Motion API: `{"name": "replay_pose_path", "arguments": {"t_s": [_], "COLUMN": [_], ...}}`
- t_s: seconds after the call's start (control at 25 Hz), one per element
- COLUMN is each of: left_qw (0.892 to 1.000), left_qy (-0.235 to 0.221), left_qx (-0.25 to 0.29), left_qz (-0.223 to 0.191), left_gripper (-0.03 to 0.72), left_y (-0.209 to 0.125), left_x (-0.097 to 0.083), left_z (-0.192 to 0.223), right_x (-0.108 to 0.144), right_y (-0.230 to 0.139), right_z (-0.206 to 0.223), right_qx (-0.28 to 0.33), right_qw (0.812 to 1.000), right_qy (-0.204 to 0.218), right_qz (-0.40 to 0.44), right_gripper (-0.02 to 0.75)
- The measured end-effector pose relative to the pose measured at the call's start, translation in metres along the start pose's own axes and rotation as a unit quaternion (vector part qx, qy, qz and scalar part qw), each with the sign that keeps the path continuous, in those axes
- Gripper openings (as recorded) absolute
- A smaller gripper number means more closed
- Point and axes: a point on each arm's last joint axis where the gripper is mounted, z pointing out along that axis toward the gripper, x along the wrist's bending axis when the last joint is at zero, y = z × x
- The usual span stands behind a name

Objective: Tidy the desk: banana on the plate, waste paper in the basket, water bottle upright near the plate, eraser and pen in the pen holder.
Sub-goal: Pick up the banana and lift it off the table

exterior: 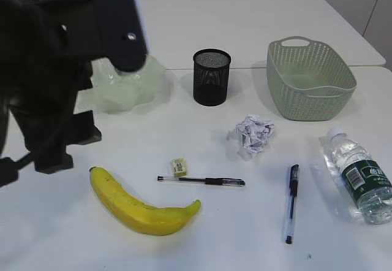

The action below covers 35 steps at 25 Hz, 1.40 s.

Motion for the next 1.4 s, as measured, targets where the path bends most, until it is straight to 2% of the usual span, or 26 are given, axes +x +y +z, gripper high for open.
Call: {"name": "replay_pose_path", "arguments": {"t_s": [0.28, 0.84, 1.0, 1.4], "left_qw": [0.999, 0.991, 0.988, 0.984], "left_qy": [-0.021, -0.102, -0.116, -0.131], "left_qx": [0.024, 0.085, 0.097, 0.112], "left_qz": [0.024, 0.035, 0.038, 0.048], "left_gripper": [0.483, 0.483, 0.483, 0.483], "left_y": [0.017, 0.03, 0.03, 0.028], "left_x": [-0.013, -0.05, -0.056, -0.059], "left_z": [0.04, 0.108, 0.118, 0.119], "right_x": [0.0, -0.001, -0.003, -0.004], "right_y": [0.0, 0.0, 0.0, 0.0], "right_z": [0.0, 0.0, 0.0, 0.0], "right_qx": [0.0, 0.0, 0.0, 0.001], "right_qw": [1.0, 1.0, 1.0, 1.0], "right_qy": [0.0, -0.003, -0.014, -0.024], "right_qz": [0.0, -0.001, -0.005, -0.008], "right_gripper": [0.305, 0.305, 0.305, 0.305]}}
